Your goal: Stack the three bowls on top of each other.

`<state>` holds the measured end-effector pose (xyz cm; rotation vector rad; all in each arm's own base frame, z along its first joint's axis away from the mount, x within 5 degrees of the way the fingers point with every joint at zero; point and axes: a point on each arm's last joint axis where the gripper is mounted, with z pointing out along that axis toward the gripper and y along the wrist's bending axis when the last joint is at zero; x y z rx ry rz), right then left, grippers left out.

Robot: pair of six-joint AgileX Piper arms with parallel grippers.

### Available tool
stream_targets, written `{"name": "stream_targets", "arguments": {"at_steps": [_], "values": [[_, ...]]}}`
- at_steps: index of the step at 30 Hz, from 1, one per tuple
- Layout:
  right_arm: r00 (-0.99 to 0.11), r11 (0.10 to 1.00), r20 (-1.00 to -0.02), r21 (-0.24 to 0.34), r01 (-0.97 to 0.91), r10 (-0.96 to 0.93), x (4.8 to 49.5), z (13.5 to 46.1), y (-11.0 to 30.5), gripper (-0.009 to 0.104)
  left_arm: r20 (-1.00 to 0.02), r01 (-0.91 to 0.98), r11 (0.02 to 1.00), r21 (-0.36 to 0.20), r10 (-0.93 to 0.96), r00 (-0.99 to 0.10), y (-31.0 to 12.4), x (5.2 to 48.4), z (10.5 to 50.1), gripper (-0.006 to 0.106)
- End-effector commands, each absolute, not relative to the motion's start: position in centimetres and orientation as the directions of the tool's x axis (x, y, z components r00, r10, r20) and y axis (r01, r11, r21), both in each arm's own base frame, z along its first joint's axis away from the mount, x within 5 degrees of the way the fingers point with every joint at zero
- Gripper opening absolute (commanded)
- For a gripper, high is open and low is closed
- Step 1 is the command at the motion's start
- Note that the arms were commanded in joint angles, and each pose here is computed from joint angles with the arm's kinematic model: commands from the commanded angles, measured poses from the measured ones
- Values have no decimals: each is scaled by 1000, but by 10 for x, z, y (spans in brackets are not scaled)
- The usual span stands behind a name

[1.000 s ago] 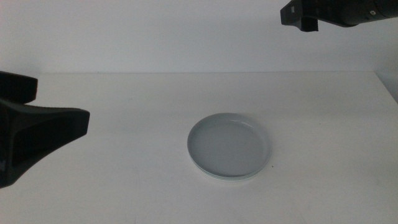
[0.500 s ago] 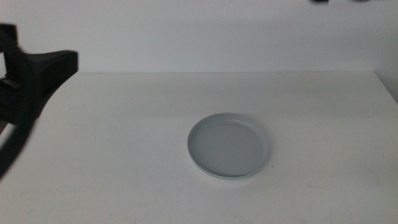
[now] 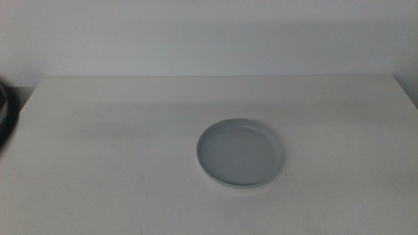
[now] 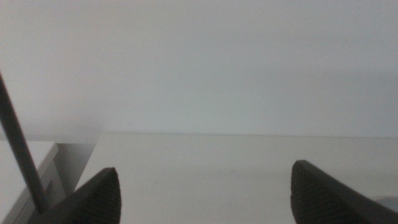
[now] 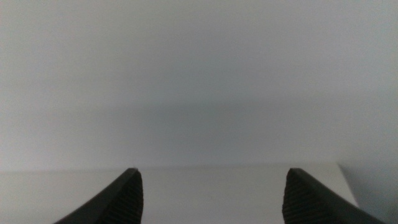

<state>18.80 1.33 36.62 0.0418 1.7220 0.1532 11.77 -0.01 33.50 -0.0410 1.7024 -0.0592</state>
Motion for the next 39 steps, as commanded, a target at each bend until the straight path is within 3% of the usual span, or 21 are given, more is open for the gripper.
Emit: {"name": "stream_targets", "arguments": {"at_steps": [1,13,18,20,26,30,39], "values": [[-42,995,-995,93,-32,92,165,368,6,59,-998,-5,998,-60,-60,-14,1,103,338,90],[-82,998,-995,60,-33,57,70,269,3,59,-998,-3,999,-39,-39,42,-1,57,263,90],[-60,998,-996,-66,-13,-67,56,239,0,59,-999,-9,999,-41,-40,36,-1,55,238,90],[-48,996,-995,-91,-10,-91,55,227,0,59,-999,-14,999,-41,-41,33,0,56,229,90],[-62,997,-995,-81,-15,-82,54,193,0,59,-999,-19,999,-41,-41,25,0,55,208,90],[-68,999,-997,-45,-18,-46,54,193,1,59,-999,-22,999,-41,-41,-4,0,56,196,90],[-72,999,-996,-43,-18,-45,54,192,1,59,-999,-20,999,-30,-31,-18,0,57,194,90]]}}
